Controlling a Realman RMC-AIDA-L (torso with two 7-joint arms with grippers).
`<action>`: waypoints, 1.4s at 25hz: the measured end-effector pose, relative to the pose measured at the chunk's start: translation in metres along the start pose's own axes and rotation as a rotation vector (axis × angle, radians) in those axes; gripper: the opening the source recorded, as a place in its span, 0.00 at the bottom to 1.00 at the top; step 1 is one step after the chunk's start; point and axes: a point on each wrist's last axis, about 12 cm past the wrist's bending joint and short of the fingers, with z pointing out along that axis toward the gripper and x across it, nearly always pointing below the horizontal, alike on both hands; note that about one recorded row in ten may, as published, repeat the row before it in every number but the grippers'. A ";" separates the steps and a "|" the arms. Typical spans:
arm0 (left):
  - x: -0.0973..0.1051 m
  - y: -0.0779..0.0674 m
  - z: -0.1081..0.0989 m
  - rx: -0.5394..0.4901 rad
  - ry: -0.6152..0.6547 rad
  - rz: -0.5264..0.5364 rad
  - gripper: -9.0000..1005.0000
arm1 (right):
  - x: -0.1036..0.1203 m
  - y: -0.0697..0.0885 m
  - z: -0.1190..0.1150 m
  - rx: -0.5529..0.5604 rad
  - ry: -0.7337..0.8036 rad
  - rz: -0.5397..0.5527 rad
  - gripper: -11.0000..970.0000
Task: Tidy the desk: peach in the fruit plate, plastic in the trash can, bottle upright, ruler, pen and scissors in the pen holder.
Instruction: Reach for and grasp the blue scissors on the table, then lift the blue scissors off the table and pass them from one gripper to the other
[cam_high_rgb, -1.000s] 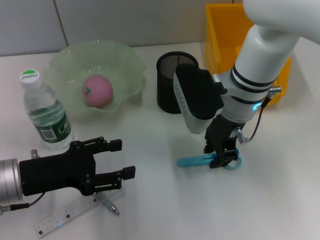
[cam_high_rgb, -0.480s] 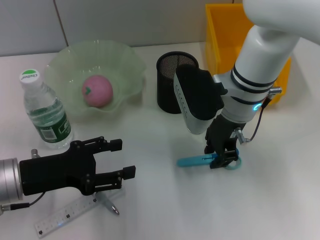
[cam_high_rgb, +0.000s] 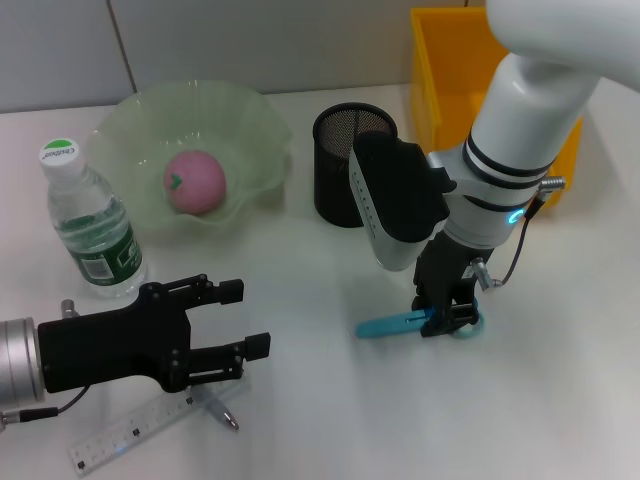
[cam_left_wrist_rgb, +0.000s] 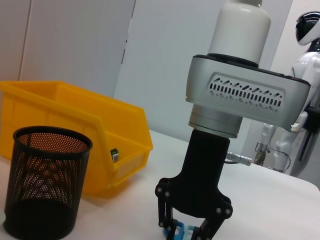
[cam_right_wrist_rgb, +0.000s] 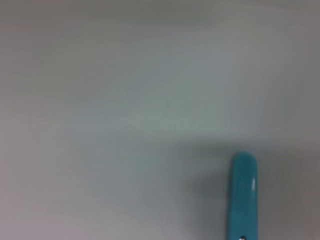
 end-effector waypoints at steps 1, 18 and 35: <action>0.000 0.000 0.000 0.000 0.000 0.000 0.75 | 0.000 0.000 0.000 0.002 -0.001 0.000 0.31; -0.003 -0.002 -0.001 0.012 -0.034 0.001 0.75 | 0.013 0.001 -0.038 0.063 -0.234 0.118 0.25; -0.009 -0.003 -0.004 0.019 -0.078 0.021 0.74 | 0.050 0.020 -0.047 0.156 -0.743 0.246 0.25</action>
